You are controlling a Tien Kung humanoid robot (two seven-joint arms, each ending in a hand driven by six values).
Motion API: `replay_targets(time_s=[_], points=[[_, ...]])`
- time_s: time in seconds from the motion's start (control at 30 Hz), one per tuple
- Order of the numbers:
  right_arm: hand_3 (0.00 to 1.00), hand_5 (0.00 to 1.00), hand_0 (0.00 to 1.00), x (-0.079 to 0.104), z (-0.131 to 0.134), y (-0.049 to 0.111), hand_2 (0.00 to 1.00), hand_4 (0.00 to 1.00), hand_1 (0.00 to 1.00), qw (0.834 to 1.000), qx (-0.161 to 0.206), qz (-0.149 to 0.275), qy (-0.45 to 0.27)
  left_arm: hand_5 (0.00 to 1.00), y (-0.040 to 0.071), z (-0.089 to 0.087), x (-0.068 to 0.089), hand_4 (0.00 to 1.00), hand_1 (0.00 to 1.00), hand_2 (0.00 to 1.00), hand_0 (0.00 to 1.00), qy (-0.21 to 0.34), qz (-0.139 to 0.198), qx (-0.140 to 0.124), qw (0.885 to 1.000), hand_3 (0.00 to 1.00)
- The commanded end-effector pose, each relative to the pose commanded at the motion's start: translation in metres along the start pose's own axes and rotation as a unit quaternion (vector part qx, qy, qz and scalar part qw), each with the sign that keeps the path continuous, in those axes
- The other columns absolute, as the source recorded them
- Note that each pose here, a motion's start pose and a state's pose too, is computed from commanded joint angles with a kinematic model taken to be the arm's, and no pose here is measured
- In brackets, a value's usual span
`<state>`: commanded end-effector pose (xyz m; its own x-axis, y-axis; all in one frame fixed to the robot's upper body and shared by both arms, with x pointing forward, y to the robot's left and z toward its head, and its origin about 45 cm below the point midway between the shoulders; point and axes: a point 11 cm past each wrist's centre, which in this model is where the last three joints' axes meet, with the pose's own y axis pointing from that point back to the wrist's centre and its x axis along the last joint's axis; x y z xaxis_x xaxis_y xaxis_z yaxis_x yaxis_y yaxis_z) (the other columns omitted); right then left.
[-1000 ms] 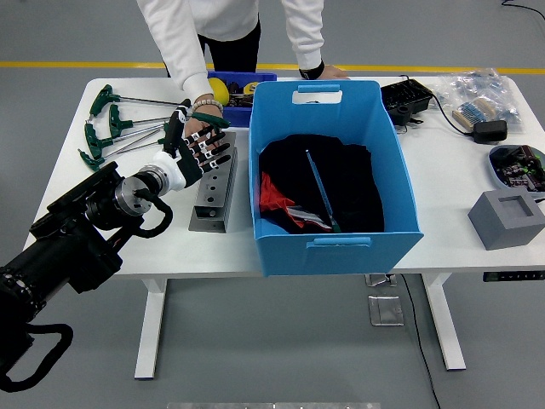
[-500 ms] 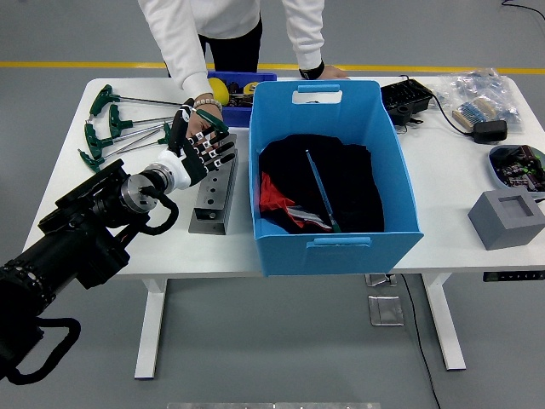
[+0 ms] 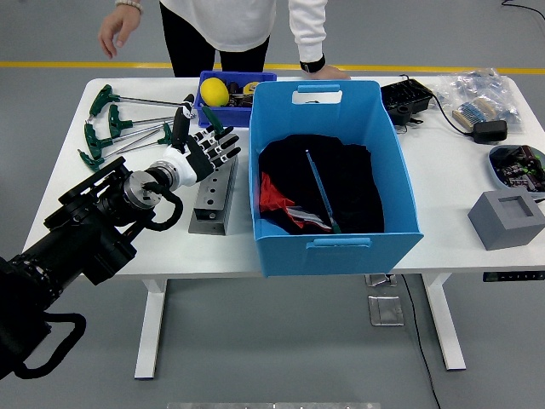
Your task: Lift tool from toolbox,place it in box,lift tool from toolbox,place it in box
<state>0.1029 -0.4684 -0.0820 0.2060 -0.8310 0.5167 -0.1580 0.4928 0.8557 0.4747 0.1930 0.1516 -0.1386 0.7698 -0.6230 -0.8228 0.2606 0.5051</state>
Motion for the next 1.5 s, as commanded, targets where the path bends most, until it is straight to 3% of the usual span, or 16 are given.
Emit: replay_targets(time_s=[0.03,0.2,0.23,0.4,0.43,0.77,0.83,1.3,1.5], points=[[0.534,0.578,0.633,0.000,0.000,0.000,0.687,0.783,0.618,1.000,0.000,0.000,0.001,0.997,0.000,0.000,-0.001,0.909,0.645,0.798,0.608,0.002,-0.001,0.000,1.000,0.892],[0.534,0.578,0.633,-0.001,0.001,0.000,0.687,0.783,0.618,1.000,-0.001,-0.001,0.003,0.997,-0.001,-0.001,-0.005,0.909,0.645,0.798,0.608,0.012,-0.006,0.001,1.000,0.892],[0.534,0.577,0.633,-0.001,0.001,0.000,0.687,0.784,0.619,1.000,-0.001,-0.001,0.003,0.998,-0.001,-0.001,-0.007,0.913,0.690,0.803,0.635,0.014,-0.009,0.002,1.000,0.879],[0.534,0.577,0.633,-0.001,0.002,0.000,0.687,0.784,0.619,1.000,-0.001,-0.001,0.004,0.998,-0.001,-0.002,-0.013,0.913,0.690,0.803,0.635,0.020,-0.018,0.002,1.000,0.879],[0.533,0.576,0.632,-0.001,0.002,0.000,0.687,0.784,0.619,1.000,-0.001,-0.001,0.004,0.998,-0.001,-0.001,-0.014,0.912,0.731,0.835,0.670,0.021,-0.020,0.001,1.000,0.852],[0.534,0.575,0.628,0.001,0.004,0.000,0.687,0.785,0.617,1.000,-0.001,-0.001,-0.002,0.998,0.007,0.009,-0.035,0.910,0.750,0.880,0.706,0.029,-0.050,-0.001,0.998,0.853],[0.534,0.574,0.628,0.000,0.004,0.000,0.687,0.786,0.615,1.000,-0.002,-0.001,-0.003,0.997,0.010,0.012,-0.042,0.908,0.764,0.919,0.724,0.037,-0.062,0.000,0.997,0.859],[0.535,0.574,0.628,-0.002,0.012,-0.001,0.687,0.787,0.613,1.000,-0.009,-0.002,-0.011,0.991,0.029,0.039,-0.069,0.906,0.772,0.925,0.730,0.036,-0.109,-0.024,0.993,0.875],[0.535,0.574,0.628,-0.003,0.014,-0.001,0.687,0.787,0.613,1.000,-0.011,-0.003,-0.010,0.986,0.041,0.052,-0.093,0.899,0.771,0.927,0.732,0.026,-0.142,-0.037,0.989,0.877]])
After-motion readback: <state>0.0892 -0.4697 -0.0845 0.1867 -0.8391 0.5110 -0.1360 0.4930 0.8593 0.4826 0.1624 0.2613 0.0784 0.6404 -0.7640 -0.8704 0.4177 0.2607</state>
